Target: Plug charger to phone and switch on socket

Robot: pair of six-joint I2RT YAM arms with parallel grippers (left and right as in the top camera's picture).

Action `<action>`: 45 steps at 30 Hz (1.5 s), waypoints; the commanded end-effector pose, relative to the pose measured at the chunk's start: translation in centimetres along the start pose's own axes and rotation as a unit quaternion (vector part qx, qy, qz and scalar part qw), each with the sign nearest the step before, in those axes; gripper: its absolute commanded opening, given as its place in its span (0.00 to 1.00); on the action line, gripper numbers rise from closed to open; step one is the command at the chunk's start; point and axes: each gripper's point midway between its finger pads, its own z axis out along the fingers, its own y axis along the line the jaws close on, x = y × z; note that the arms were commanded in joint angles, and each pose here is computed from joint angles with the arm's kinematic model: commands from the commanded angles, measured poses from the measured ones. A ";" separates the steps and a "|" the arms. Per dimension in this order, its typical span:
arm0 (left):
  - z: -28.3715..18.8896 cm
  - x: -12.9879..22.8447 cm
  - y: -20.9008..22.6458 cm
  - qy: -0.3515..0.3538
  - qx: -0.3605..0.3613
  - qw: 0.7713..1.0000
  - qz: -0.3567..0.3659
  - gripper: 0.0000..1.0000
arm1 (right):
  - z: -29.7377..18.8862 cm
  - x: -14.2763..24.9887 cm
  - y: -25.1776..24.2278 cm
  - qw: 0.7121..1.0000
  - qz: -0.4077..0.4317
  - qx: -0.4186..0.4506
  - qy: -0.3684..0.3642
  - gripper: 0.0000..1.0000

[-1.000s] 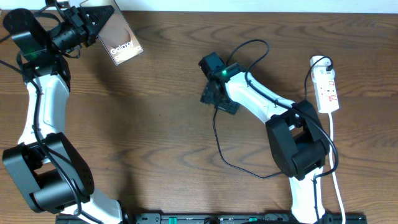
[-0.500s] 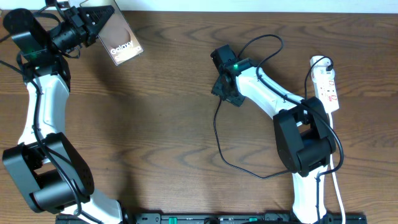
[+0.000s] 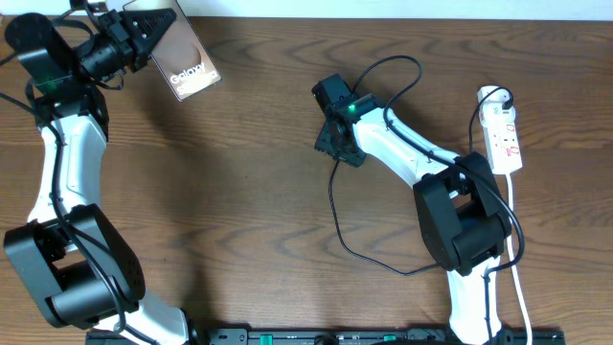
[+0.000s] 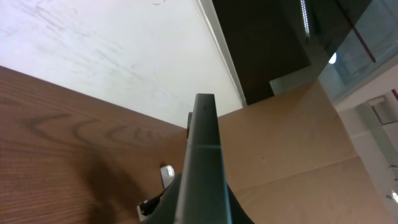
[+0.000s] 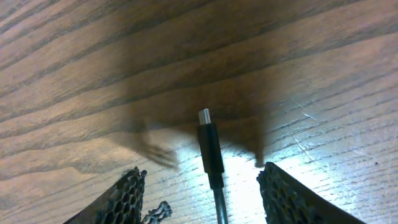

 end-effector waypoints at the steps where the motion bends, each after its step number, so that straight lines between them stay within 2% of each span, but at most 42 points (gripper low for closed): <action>1: 0.0 0.1 -1.2 0.007 0.010 1.000 0.019 0.07 | 1.3 0.2 -0.6 1.000 0.003 0.018 0.001 0.52; 10: 0.0 0.1 -1.2 0.007 0.010 1.000 0.019 0.07 | 2.4 1.2 -0.5 1.000 0.001 0.016 0.023 0.50; 11: 0.0 0.1 -1.2 0.007 0.010 1.000 0.020 0.08 | 2.4 1.2 -0.5 1.000 0.001 0.017 0.023 0.47; 13: 0.0 0.1 -1.2 0.007 0.010 1.000 0.020 0.07 | 2.4 1.2 -0.5 1.000 0.001 0.017 0.023 0.40; 18: 0.0 0.1 -1.2 0.007 0.010 1.000 0.019 0.07 | 2.4 1.0 -0.5 1.000 0.012 0.016 0.020 0.02; 22: 0.0 0.1 -1.2 0.007 0.010 1.000 0.019 0.07 | 2.4 1.0 -0.4 1.000 0.014 0.014 0.020 0.01; 26: 0.0 0.1 -1.2 0.007 0.010 1.000 0.019 0.07 | 2.4 2.0 0.8 0.998 -0.002 -0.019 0.053 0.01; 28: 0.0 0.1 -1.2 0.007 0.010 1.000 0.019 0.07 | 2.2 2.5 2.2 0.995 -0.034 -0.056 0.071 0.01; 31: 0.0 0.1 -1.2 0.007 0.010 1.000 0.019 0.07 | 0.8 3.8 6.1 0.970 -0.107 -0.181 0.124 0.01; 32: 0.0 0.1 -1.2 0.007 0.010 1.000 0.019 0.07 | -0.4 4.2 7.9 0.947 -0.141 -0.248 0.145 0.01; 33: 0.0 0.1 -1.2 0.007 0.010 1.000 0.019 0.07 | -2.3 4.7 9.8 0.911 -0.187 -0.330 0.164 0.01; 34: 0.0 0.1 -1.2 0.007 0.010 1.000 0.019 0.07 | -3.4 4.9 10.5 0.889 -0.206 -0.371 0.173 0.01; 36: 0.0 0.1 -1.2 0.007 0.010 1.000 0.020 0.07 | -6.6 5.4 11.8 0.826 -0.247 -0.467 0.195 0.01; 38: 0.0 0.1 -1.2 0.007 0.010 1.000 0.019 0.08 | -8.5 5.7 12.2 0.782 -0.282 -0.519 0.199 0.01; 41: -0.1 0.2 -1.3 0.011 0.012 1.000 0.020 0.08 | -12.3 7.4 12.0 0.665 -0.375 -0.619 0.182 0.01; 43: -0.1 0.4 -1.4 0.018 0.014 1.000 0.020 0.08 | -14.0 8.3 11.6 0.600 -0.412 -0.664 0.169 0.01; 45: -0.1 0.6 -1.5 0.022 0.016 0.999 0.020 0.07 | -14.7 8.9 11.5 0.570 -0.427 -0.683 0.162 0.01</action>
